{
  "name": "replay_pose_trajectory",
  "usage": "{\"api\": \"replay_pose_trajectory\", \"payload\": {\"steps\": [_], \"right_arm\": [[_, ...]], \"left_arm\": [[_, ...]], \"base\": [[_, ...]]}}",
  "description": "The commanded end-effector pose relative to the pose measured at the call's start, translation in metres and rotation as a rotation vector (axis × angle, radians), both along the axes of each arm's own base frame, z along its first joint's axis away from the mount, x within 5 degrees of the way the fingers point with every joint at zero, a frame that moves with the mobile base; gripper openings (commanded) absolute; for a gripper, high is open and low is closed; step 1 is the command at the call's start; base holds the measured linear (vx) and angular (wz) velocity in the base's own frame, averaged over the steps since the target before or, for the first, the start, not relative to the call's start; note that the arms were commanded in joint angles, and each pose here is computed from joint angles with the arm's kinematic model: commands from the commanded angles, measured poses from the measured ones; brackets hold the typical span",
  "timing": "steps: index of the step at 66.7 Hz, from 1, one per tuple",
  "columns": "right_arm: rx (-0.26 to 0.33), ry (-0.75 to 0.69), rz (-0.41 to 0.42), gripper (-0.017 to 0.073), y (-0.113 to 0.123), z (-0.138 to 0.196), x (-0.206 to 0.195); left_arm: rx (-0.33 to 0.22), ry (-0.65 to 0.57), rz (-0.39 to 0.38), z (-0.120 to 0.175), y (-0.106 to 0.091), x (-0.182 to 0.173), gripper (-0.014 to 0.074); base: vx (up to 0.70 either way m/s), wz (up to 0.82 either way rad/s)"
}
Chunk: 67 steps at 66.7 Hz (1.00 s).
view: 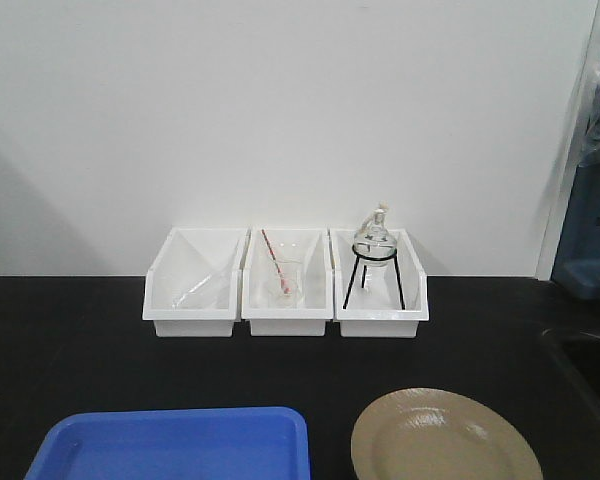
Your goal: Place disk in tray to left cabinet
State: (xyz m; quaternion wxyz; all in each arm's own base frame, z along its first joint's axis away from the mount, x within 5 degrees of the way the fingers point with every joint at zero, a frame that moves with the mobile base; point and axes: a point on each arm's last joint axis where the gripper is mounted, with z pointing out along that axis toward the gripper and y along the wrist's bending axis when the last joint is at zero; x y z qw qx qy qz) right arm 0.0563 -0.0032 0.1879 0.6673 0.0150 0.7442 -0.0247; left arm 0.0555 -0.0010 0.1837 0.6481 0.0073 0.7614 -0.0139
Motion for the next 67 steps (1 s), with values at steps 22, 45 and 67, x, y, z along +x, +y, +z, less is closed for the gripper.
{"api": "replay_pose_trajectory", "payload": {"steps": [22, 45, 67], "right_arm": [[0.136, -0.312, -0.004, -0.0005, -0.001, 0.027, -0.002], [0.127, -0.116, 0.009, -0.0005, 0.001, 0.109, 0.003], [0.130, 0.141, -0.009, 0.0042, -0.002, 0.096, 0.049]], "left_arm": [[-0.130, -0.520, -0.058, 0.045, -0.004, -0.005, -0.0006], [-0.071, -0.326, -0.018, 0.121, -0.001, -0.004, -0.0006], [-0.056, -0.078, -0.007, 0.111, -0.003, 0.034, 0.0020]], "base": [[0.00, 0.00], [0.00, 0.00], [0.00, 0.00]]}}
